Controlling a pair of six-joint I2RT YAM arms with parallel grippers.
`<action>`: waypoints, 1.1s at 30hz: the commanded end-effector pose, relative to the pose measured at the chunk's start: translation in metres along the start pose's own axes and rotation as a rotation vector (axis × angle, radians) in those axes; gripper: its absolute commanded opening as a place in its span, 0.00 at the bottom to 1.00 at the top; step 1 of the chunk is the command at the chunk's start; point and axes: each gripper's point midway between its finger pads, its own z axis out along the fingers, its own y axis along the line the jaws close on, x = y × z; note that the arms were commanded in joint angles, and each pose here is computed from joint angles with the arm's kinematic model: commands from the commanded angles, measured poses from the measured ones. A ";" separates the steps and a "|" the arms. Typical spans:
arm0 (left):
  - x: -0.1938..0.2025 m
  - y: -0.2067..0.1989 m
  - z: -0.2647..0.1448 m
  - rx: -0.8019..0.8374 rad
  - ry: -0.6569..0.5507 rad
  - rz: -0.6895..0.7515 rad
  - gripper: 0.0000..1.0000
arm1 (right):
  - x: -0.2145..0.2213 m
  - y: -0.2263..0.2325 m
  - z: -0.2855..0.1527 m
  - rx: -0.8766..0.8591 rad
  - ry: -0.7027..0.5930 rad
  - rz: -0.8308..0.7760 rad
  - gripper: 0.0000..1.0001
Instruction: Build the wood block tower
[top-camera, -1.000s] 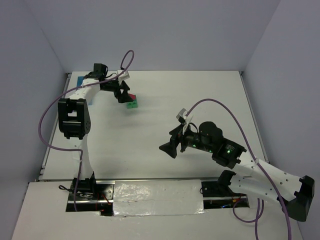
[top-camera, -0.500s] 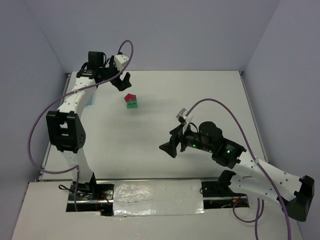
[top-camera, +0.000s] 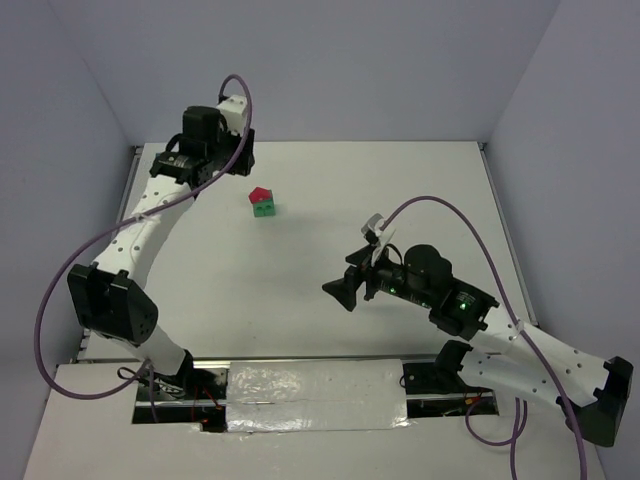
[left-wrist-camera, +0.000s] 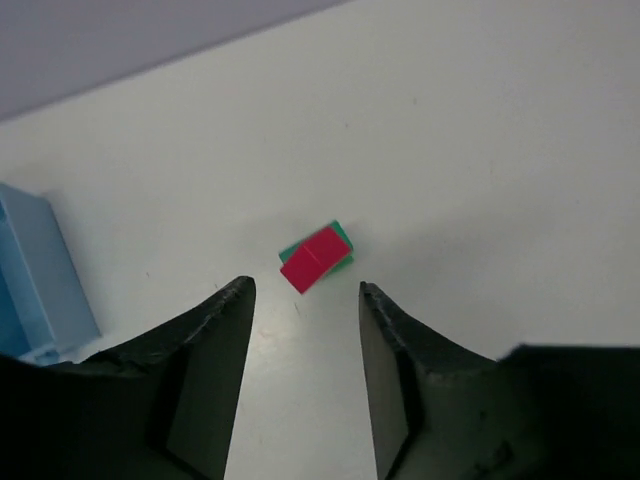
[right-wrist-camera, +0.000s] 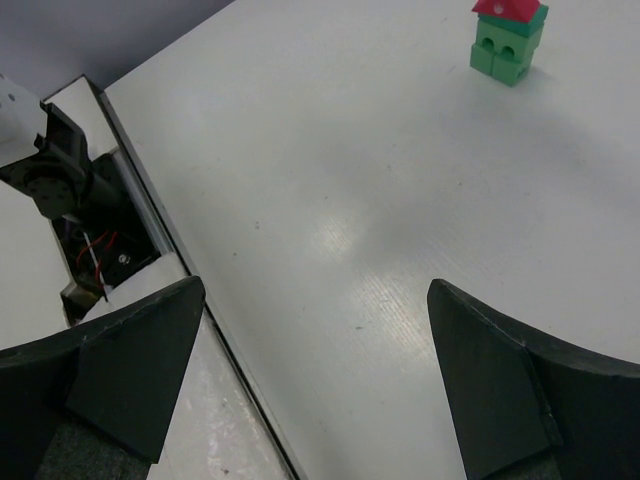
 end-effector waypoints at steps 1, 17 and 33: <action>0.049 0.000 0.003 -0.151 0.109 -0.353 0.56 | -0.013 -0.007 -0.005 0.045 -0.061 -0.002 1.00; 0.154 -0.041 0.055 -0.237 0.236 -0.511 0.00 | -0.019 -0.012 -0.011 0.082 -0.095 0.017 1.00; 0.160 -0.032 0.096 -0.278 0.282 -0.457 0.00 | -0.016 -0.013 -0.009 0.085 -0.084 0.022 1.00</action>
